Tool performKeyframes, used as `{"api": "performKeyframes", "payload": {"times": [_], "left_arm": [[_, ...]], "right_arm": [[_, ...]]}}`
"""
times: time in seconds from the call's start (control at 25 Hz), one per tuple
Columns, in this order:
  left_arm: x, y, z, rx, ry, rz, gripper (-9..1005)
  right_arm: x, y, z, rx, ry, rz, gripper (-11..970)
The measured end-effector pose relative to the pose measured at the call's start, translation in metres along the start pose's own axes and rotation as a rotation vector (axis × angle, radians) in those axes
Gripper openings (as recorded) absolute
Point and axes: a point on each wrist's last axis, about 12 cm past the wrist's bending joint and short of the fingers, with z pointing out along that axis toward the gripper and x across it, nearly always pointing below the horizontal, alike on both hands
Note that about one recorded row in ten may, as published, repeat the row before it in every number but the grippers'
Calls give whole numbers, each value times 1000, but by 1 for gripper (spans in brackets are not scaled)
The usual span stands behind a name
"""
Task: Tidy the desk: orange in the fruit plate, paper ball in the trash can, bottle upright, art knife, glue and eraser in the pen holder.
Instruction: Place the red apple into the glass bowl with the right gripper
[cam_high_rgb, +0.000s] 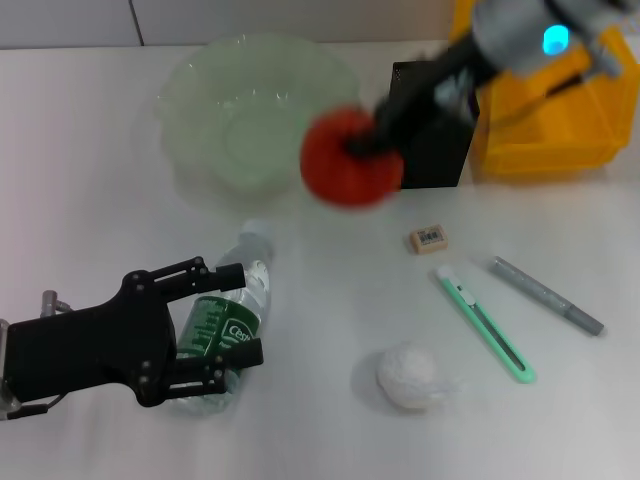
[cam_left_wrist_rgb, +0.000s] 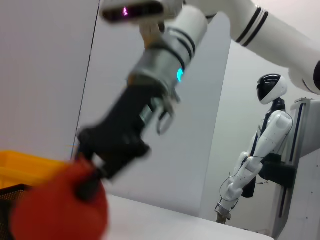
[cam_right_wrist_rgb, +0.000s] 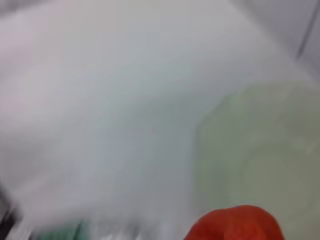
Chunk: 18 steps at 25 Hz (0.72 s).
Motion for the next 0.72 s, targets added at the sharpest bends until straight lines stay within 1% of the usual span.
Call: {"api": "performKeyframes", "payload": {"times": [0.08, 0.16, 0.24, 0.36, 0.44, 0.56, 0.72], "left_arm": [[0, 0, 0, 0, 0, 0, 797], [-1, 1, 1, 3, 0, 3, 797], [-1, 1, 2, 5, 0, 4, 797], [-2, 2, 5, 8, -5, 6, 797], [-2, 2, 6, 8, -8, 6, 797], [-2, 2, 7, 8, -10, 6, 797], [-2, 2, 8, 8, -11, 5, 797]], "right_arm": [[-13, -10, -7, 44, -79, 23, 145], [-28, -19, -2, 82, -139, 49, 127], [-41, -28, 9, 120, -182, 69, 112], [-54, -39, 27, 176, -235, 94, 90], [-63, -45, 38, 208, -299, 86, 144], [-67, -45, 39, 206, -334, 69, 224], [-70, -45, 35, 206, -375, 54, 317]]}}
